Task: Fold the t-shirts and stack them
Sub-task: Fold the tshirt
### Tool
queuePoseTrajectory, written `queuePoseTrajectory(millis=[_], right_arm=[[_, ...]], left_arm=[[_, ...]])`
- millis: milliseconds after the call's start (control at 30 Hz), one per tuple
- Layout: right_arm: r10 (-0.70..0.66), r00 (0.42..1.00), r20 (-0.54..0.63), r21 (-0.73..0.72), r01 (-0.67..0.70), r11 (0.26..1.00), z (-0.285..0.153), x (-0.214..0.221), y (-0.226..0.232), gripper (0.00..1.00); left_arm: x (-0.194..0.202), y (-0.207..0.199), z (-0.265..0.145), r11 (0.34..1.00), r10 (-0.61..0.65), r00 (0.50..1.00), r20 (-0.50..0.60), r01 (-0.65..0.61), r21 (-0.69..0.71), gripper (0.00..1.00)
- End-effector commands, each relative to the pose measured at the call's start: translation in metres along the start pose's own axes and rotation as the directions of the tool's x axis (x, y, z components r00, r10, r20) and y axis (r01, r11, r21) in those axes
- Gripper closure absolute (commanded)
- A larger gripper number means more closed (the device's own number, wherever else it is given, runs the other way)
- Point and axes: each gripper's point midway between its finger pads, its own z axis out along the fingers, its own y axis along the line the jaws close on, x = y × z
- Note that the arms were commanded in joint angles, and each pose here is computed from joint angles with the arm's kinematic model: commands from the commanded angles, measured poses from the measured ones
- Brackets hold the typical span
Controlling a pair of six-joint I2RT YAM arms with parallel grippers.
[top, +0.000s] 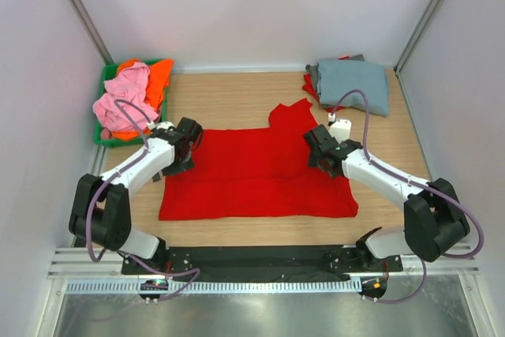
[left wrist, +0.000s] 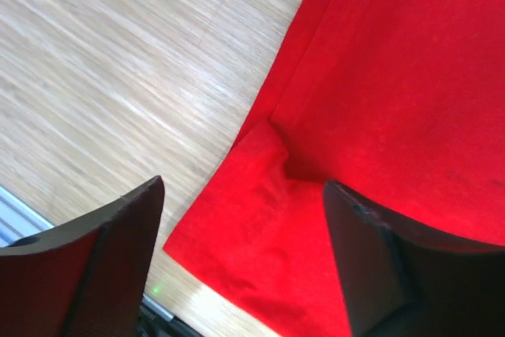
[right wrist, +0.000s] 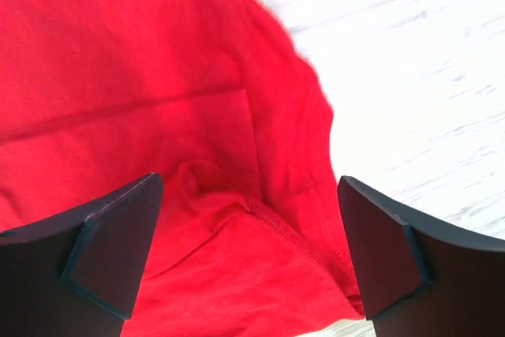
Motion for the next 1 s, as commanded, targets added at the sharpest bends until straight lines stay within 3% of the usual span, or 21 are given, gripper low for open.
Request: queuePoseTrajectory(millis=[0, 67, 200, 267, 367, 500, 700, 867, 967], right_arm=[[0.066, 0.992, 0.107, 0.008, -0.067, 0.998, -0.025, -0.040, -0.010, 0.00], [0.122, 0.985, 0.126, -0.033, -0.119, 0.992, -0.042, -0.046, -0.017, 0.00], [0.243, 0.967, 0.073, -0.180, -0.227, 0.957, -0.057, -0.028, -0.011, 0.00], [0.295, 0.955, -0.017, -0.318, -0.285, 0.904, -0.060, -0.013, 0.016, 0.00], [0.280, 0.949, -0.143, -0.404, -0.314, 0.859, -0.050, 0.026, 0.038, 0.01], [0.257, 0.935, -0.244, -0.382, -0.336, 0.861, -0.030, 0.073, 0.040, 0.05], [0.255, 0.919, -0.301, -0.332, -0.352, 0.875, -0.018, 0.116, 0.027, 0.07], [0.283, 0.876, -0.392, -0.310, -0.415, 0.855, -0.033, 0.160, 0.023, 0.07], [0.295, 0.883, -0.366, -0.329, -0.419, 0.846, -0.055, 0.159, 0.022, 0.06]], left_arm=[[-0.034, 0.013, -0.036, 0.994, -0.100, 0.990, 0.098, 0.095, 0.054, 0.16], [-0.038, 0.025, -0.058, 0.984, -0.150, 0.981, 0.124, 0.136, 0.115, 0.14], [-0.012, 0.018, -0.066, 0.947, -0.206, 0.977, 0.061, 0.183, 0.265, 0.14], [0.012, 0.000, -0.055, 0.921, -0.199, 0.980, -0.010, 0.190, 0.339, 0.16], [0.040, -0.019, -0.038, 0.900, -0.177, 0.980, -0.087, 0.197, 0.390, 0.17], [0.062, -0.039, -0.024, 0.877, -0.147, 0.979, -0.138, 0.194, 0.440, 0.19], [0.088, -0.045, -0.007, 0.894, -0.096, 0.983, -0.157, 0.155, 0.421, 0.20], [0.115, -0.040, 0.002, 0.911, -0.060, 0.986, -0.158, 0.119, 0.395, 0.21], [0.121, -0.042, -0.003, 0.912, -0.046, 0.987, -0.154, 0.105, 0.397, 0.21]])
